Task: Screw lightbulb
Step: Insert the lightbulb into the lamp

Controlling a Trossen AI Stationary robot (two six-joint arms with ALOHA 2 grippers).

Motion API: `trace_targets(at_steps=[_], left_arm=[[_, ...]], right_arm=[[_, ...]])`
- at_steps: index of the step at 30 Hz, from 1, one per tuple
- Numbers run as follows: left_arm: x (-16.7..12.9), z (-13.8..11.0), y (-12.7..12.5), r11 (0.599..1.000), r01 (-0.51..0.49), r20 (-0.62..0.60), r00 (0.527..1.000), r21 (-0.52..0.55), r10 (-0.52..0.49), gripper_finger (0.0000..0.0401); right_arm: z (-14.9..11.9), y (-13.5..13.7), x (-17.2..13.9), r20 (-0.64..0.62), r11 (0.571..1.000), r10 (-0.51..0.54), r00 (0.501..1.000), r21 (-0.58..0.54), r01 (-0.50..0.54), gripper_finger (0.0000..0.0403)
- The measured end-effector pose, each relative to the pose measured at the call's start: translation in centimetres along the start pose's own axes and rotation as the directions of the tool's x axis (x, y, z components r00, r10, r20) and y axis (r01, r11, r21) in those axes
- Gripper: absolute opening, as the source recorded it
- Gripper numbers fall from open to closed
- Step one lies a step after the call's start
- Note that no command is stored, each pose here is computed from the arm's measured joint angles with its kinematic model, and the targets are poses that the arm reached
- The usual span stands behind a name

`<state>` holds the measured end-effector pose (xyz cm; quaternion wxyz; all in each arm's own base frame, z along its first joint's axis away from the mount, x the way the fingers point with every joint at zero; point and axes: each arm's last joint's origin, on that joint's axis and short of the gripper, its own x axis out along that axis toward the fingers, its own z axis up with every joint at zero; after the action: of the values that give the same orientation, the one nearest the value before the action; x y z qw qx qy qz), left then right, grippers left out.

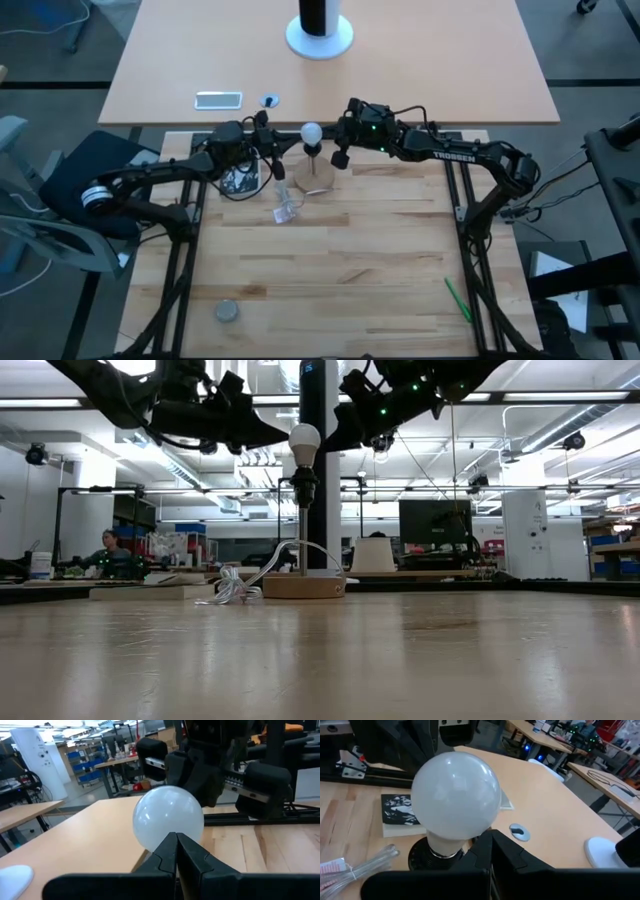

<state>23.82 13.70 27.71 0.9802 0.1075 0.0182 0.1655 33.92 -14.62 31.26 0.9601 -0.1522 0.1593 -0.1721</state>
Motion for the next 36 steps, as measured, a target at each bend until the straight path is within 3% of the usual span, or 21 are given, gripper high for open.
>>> trace_targets(at_steps=[18,26,32,36], left_arm=[[0.2,-0.8,0.2,0.997,-0.071,-0.067,0.995,-0.008,0.070,0.0000],[-0.7,0.0,0.2,0.998,-0.068,-0.070,0.995,-0.010,0.067,0.0000],[-1.0,0.6,-0.1,1.000,0.023,-0.027,0.999,-0.006,-0.023,0.0000],[-0.8,0.5,-0.1,1.000,0.025,-0.021,0.999,-0.007,-0.025,0.0000]], right_arm=[[-0.2,0.7,0.0,-0.038,0.999,0.034,0.999,0.016,-0.033,0.0000],[-0.4,0.2,0.0,-0.062,0.999,-0.033,0.998,0.007,0.033,0.0000],[-0.2,-0.1,0.0,-0.029,0.999,-0.051,0.998,0.003,0.051,0.0000],[0.2,-0.1,0.0,0.009,1.000,-0.029,1.000,-0.008,0.029,0.0000]])
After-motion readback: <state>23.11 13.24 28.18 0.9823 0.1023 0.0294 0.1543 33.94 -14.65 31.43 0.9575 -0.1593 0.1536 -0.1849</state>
